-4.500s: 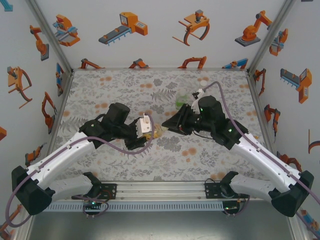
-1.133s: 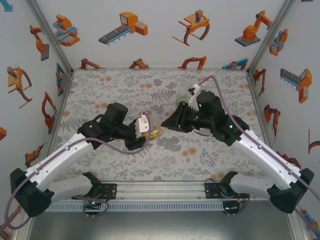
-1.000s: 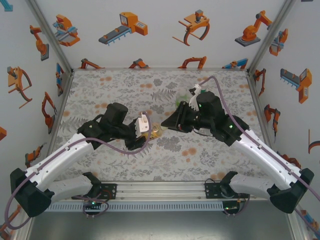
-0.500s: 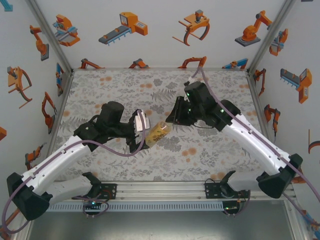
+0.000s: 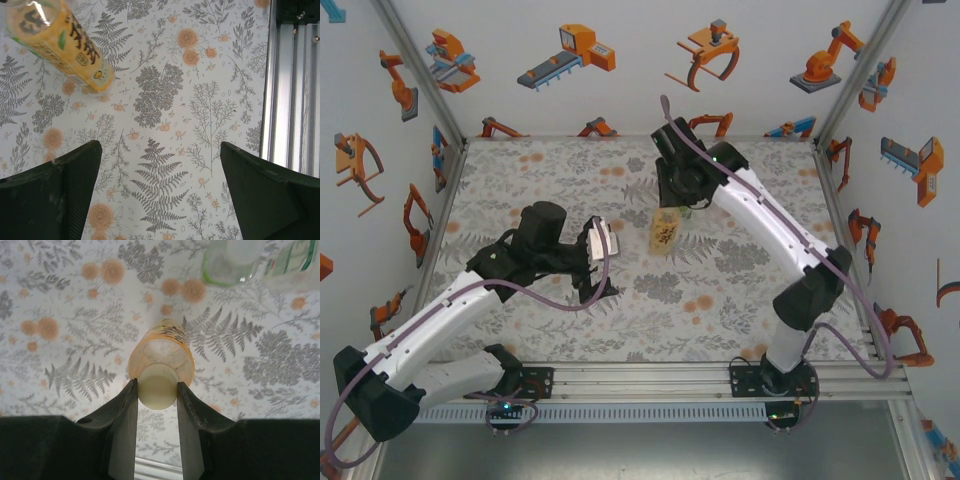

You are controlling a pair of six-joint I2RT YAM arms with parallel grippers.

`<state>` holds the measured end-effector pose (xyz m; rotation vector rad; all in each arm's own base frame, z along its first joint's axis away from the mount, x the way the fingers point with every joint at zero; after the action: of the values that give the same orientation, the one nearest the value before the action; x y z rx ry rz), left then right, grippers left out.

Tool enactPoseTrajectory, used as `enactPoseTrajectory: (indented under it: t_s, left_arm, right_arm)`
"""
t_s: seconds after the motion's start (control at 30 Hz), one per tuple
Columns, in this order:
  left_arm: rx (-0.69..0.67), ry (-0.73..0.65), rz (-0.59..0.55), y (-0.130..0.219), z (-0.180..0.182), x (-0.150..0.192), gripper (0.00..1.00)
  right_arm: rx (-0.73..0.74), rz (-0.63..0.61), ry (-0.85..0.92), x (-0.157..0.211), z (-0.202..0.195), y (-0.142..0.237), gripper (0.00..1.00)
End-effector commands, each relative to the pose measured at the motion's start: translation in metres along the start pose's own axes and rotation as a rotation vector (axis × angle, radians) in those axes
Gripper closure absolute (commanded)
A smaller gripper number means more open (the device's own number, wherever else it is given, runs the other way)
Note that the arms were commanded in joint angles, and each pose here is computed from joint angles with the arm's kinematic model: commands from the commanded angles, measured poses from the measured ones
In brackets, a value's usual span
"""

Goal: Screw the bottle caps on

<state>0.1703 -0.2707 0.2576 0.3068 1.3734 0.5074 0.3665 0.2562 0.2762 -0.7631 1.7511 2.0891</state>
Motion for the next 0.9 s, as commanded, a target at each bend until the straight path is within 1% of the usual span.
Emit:
enactPoseTrajectory:
  t_s: [0.0,0.17,0.37,0.57,0.77,0.83,0.87]
  left_arm:
    - [0.02,0.014,-0.03,0.001,-0.003,-0.004,0.06]
    - [0.026,0.022,-0.027,-0.001,-0.002,-0.002,0.06]
    - [0.029,0.025,-0.027,-0.002,-0.001,-0.002,0.06]
    - [0.03,0.031,-0.027,-0.002,0.001,-0.001,0.06]
    - [0.031,0.034,-0.034,-0.001,0.001,-0.002,0.06]
    - [0.031,0.035,-0.036,-0.001,0.002,-0.003,0.06]
    - [0.029,0.036,-0.035,-0.001,0.002,-0.003,0.06]
  right_arm:
    - [0.035,-0.014,0.044,-0.02,-0.006,-0.007,1.0]
    - [0.019,-0.017,0.047,-0.042,0.003,-0.023,1.0]
    - [0.002,-0.019,0.045,-0.06,0.013,-0.041,1.0]
    - [0.003,-0.013,0.044,-0.064,0.018,-0.059,1.0]
    - [0.012,0.01,0.046,-0.059,0.017,-0.071,1.0]
    - [0.013,0.016,0.048,-0.058,0.018,-0.075,0.85]
    - [0.013,0.016,0.048,-0.058,0.018,-0.075,0.81]
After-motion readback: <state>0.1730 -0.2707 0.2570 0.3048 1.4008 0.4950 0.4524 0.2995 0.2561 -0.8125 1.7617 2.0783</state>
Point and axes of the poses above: each hand's point on the last joint's axis, 136 mm out from that joint toward the fingers, its own y axis back along the fingers, its own z axis along the line the jaws close on, x = y × z, the point moved 1 cm from there along y, back along the fingers, and after that the axes turned 1 degree about -y, right-handed, at the moved point
